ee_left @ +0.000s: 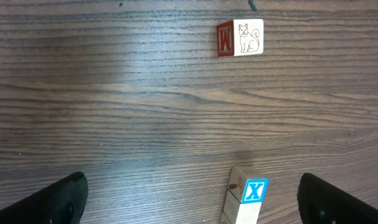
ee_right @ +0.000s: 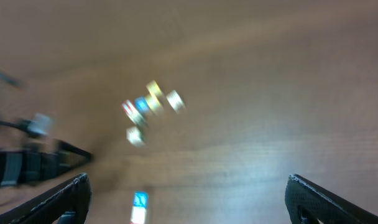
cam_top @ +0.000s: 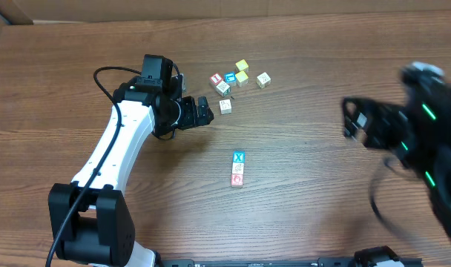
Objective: Flip 3 blocks
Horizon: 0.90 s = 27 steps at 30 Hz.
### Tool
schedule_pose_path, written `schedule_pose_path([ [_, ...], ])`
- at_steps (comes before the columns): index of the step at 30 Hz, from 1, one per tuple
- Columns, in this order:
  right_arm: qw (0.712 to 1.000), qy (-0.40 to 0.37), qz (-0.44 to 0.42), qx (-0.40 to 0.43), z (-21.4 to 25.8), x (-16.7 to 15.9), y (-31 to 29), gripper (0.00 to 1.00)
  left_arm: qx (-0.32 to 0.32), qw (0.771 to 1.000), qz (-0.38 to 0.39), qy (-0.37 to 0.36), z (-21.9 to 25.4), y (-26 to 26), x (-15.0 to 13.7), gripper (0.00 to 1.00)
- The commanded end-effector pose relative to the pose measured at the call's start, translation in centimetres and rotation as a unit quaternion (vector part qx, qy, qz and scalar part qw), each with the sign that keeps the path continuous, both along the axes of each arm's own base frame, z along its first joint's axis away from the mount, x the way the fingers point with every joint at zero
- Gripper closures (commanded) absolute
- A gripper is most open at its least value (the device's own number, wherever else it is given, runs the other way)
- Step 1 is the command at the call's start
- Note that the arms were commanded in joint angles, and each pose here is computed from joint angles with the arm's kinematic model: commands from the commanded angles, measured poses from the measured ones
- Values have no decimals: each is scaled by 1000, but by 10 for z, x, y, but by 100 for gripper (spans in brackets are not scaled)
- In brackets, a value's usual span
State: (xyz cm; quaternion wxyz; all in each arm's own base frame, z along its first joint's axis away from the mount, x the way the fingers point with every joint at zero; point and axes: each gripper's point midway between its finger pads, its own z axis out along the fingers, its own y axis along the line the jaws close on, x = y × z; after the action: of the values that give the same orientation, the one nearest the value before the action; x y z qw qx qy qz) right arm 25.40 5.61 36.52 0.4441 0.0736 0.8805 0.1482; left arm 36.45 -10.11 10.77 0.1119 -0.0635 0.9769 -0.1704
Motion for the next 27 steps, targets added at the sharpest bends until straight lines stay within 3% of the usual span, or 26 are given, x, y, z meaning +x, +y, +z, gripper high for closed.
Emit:
schedule_pose_path([
  [1,995,-93,-25,-11,40,-42,-21,0,-8,1000,4,-9,8,-3,2,0],
  [8,962,-260,-76,9,84,-157,-60,0,-8,1000,4,-9,8,-3,2,0],
  [13,947,-309,-78,23,62,-207,-70,0,-8,1000,4,-9,8,-3,2,0],
  [27,933,-349,-80,34,13,-159,-61,0,-8,1000,4,-9,8,-3,2,0],
])
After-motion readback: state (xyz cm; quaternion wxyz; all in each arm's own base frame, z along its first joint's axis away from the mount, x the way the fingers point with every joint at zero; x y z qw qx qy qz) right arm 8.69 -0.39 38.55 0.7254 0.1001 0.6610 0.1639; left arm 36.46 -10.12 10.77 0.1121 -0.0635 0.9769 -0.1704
